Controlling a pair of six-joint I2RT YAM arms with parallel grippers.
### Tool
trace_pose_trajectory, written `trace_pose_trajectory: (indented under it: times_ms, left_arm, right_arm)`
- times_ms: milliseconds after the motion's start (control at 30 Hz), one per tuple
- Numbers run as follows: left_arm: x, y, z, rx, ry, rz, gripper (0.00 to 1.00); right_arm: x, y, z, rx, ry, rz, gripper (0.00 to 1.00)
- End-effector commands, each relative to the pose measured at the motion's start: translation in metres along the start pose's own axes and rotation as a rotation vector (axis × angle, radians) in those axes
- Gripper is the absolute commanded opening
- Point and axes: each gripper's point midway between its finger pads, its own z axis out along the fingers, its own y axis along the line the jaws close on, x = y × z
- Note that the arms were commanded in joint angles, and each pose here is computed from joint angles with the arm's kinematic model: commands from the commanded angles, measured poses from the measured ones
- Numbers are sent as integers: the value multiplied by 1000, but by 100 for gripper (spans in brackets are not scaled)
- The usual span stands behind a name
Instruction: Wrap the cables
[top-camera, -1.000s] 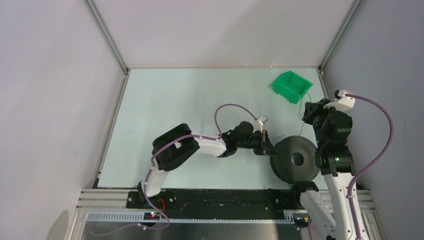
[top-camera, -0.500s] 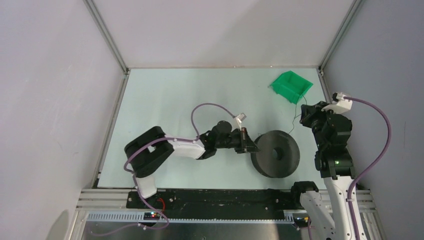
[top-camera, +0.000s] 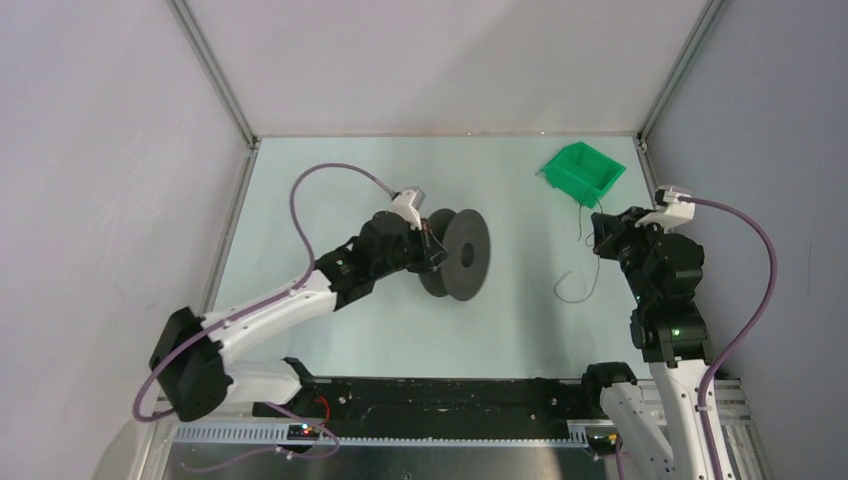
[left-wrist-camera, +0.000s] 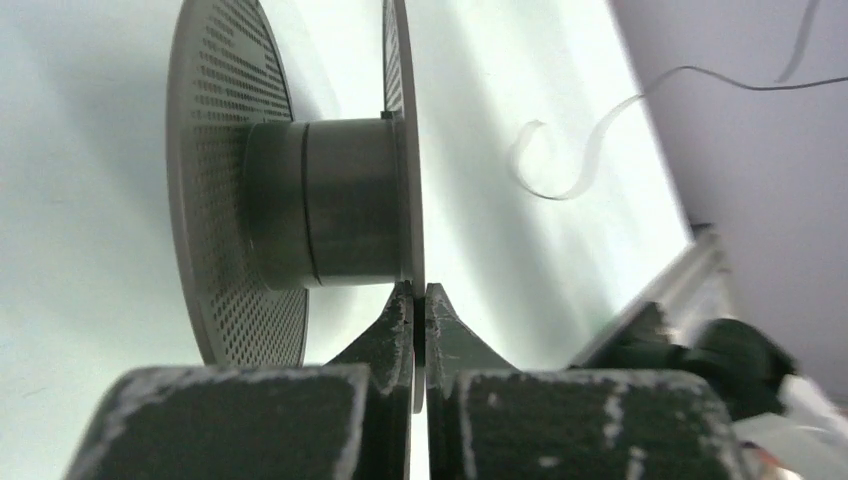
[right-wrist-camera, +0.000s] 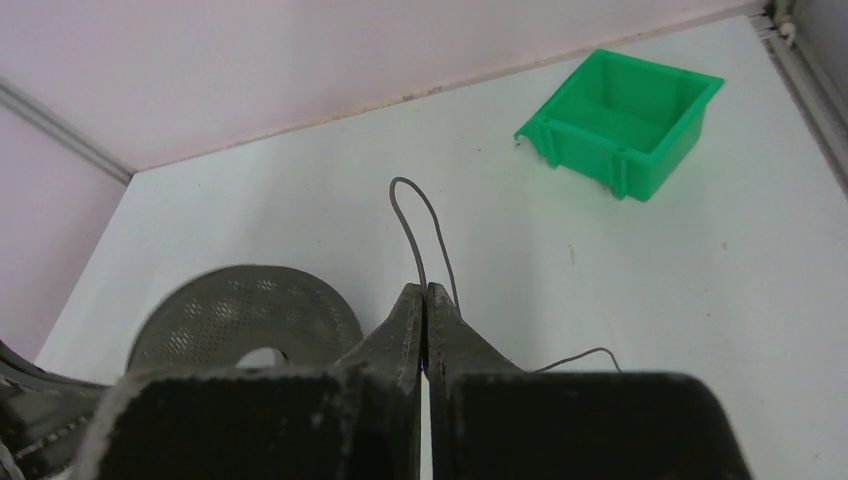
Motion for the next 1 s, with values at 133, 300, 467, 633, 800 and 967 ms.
trace_pose_trajectory:
  times_ms: [133,300,467,633,800,967]
  left_arm:
    - [-47,29,-63,-234,-114,367,0]
    - [-47,43,-78,-286,-109,495,0]
    - [-36,52,-83,-297,-65,582,0]
    - [-29,46,-83,-258,-44,594,0]
    - [-23,45,-82,-252,-20,602,0]
    - [-23,38,-83,-225,-12,595,2]
  right_arm:
    - [14,27,-4,-128,47,-72,0]
    - [32,45,-8,-213,111,-118,0]
    - [44,61,-11,-289,156,-149,0]
    - [51,67,-7,-304,183,-144,0]
    - [53,75,-7,-344,188,-158,0]
    - [52,85,-13,-411,181,-196,4]
